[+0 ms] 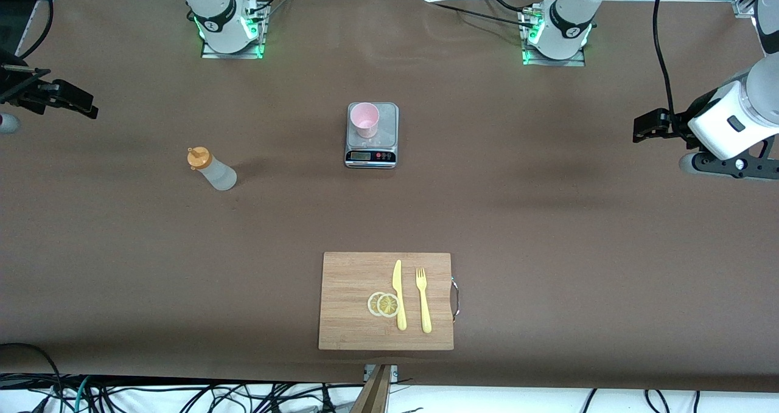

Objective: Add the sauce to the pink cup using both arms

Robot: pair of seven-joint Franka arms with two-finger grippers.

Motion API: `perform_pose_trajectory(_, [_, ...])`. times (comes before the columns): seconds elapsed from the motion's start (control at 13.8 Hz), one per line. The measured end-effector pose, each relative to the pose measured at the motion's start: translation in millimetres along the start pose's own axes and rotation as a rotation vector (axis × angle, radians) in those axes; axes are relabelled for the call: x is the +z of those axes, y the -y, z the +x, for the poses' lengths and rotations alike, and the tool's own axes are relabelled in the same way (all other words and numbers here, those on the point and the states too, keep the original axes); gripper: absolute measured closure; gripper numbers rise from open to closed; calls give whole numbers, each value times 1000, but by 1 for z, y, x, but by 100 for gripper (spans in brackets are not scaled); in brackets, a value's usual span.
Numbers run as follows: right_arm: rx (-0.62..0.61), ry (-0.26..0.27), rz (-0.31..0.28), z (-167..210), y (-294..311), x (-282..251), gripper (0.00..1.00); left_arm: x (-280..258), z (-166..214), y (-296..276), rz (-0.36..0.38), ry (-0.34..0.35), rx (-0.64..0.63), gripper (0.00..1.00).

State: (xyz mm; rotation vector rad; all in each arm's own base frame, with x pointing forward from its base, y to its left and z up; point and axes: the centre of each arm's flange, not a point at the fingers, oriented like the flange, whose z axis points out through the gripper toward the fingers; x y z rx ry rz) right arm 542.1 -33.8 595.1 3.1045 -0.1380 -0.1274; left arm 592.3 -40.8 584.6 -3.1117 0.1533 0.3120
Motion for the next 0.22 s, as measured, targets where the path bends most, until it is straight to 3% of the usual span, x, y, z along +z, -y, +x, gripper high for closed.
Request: perform_pose_trajectory(0.22, [13,-24,1,4,1,0,0,-1,0,0,0,-1,-1,0])
